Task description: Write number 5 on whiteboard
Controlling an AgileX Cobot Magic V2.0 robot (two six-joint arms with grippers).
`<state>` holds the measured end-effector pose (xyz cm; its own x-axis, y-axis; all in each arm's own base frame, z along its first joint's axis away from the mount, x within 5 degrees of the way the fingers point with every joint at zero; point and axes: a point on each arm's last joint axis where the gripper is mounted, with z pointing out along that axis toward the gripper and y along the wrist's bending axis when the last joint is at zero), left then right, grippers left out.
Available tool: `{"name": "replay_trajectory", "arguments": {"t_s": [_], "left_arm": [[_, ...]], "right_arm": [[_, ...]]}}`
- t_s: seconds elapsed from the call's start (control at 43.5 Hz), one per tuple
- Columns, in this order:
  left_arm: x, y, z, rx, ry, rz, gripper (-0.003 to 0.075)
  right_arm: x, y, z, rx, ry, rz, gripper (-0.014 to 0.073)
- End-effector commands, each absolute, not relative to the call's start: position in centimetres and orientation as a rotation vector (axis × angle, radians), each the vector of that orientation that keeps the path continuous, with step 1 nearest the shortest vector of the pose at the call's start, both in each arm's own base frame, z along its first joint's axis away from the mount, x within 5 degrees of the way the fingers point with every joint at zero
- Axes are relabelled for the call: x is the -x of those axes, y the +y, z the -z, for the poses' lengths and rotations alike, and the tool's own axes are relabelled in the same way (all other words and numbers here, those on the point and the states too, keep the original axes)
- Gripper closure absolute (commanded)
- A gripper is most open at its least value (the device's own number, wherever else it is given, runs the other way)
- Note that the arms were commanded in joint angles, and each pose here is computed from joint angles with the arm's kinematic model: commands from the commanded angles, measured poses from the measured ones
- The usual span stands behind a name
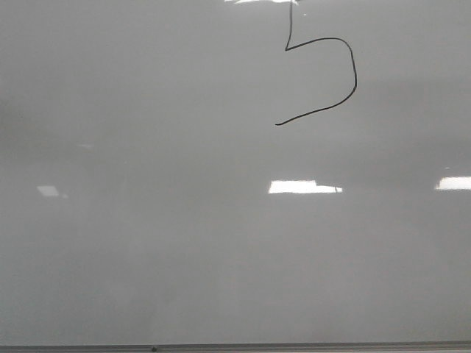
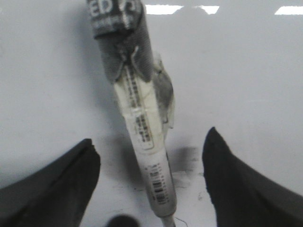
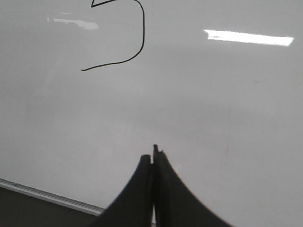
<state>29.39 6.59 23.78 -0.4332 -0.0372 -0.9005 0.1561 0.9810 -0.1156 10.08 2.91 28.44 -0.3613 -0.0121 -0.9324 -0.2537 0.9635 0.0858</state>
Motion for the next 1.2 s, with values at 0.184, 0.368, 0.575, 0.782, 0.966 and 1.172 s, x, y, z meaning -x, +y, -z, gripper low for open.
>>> {"name": "replay_trajectory", "arguments": {"t_s": [0.184,0.368,0.575,0.782,0.966,1.172], "left_arm": [[-27.9,5.9,-28.6,-0.150,1.856,0.156,0.0164],[-25.6,4.8,-31.0,-0.187,1.767,0.143,0.0166],[-21.8,2.4,-33.0,-0.296,1.632,0.198,0.0320],[-18.6,0.5,-33.8,-0.417,1.550,0.204,0.0586],[-17.0,-0.9,-33.7,-0.502,1.521,0.244,0.0741],[-16.3,-2.3,-33.5,-0.581,1.507,0.285,0.0741]], "right_arm": [[-10.4,2.8,-30.0,0.165,1.824,-0.258,0.0667],[-10.4,2.8,-30.0,0.166,1.824,-0.257,0.0667],[-10.4,2.8,-30.2,0.162,1.803,-0.257,0.0667],[-10.4,2.8,-30.2,0.161,1.795,-0.257,0.0667],[-10.4,2.8,-30.2,0.160,1.794,-0.257,0.0667],[-10.4,2.8,-30.2,0.160,1.794,-0.257,0.0667]]}}
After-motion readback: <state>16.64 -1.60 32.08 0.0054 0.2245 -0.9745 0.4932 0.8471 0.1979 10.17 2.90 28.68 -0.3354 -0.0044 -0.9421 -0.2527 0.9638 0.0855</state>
